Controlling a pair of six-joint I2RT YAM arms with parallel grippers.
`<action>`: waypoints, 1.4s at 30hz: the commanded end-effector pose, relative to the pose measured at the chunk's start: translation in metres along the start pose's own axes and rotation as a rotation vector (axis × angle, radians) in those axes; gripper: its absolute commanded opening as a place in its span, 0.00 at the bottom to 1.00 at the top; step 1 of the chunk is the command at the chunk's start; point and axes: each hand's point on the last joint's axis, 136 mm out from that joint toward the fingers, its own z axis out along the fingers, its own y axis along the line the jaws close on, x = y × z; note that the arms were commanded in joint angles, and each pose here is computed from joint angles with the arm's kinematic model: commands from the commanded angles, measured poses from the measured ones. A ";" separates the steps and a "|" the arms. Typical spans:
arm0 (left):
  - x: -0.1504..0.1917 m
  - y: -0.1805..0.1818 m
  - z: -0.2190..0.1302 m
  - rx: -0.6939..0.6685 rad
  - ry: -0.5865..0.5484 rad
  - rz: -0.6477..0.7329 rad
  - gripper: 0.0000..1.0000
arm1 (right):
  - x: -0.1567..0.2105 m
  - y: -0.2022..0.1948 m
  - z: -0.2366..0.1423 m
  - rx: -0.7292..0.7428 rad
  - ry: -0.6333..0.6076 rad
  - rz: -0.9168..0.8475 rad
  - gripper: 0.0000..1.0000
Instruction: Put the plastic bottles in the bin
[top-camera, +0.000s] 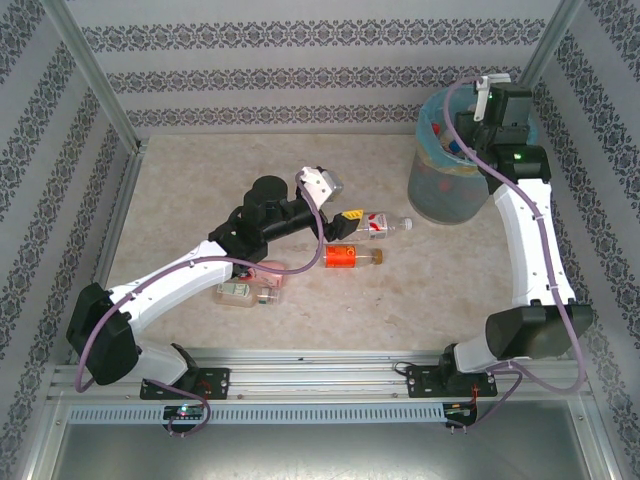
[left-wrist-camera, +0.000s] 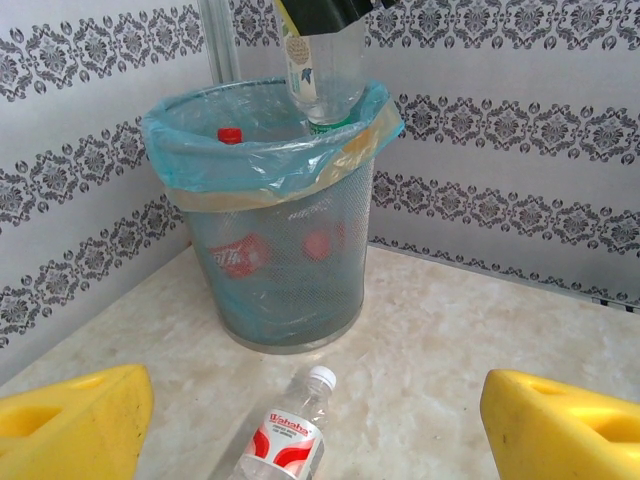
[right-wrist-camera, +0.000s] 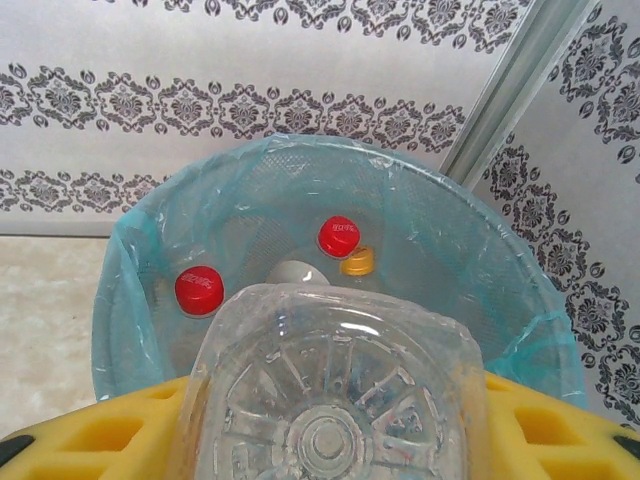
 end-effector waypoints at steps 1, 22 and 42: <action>-0.012 0.005 0.001 -0.005 -0.019 0.011 0.86 | -0.001 0.002 -0.003 -0.033 0.032 0.018 0.32; -0.019 0.008 -0.017 -0.056 -0.055 -0.017 0.86 | -0.044 -0.012 -0.033 -0.007 -0.075 0.000 0.32; -0.009 0.009 -0.034 -0.094 -0.046 -0.029 0.86 | -0.055 -0.036 0.039 0.150 -0.156 0.025 0.28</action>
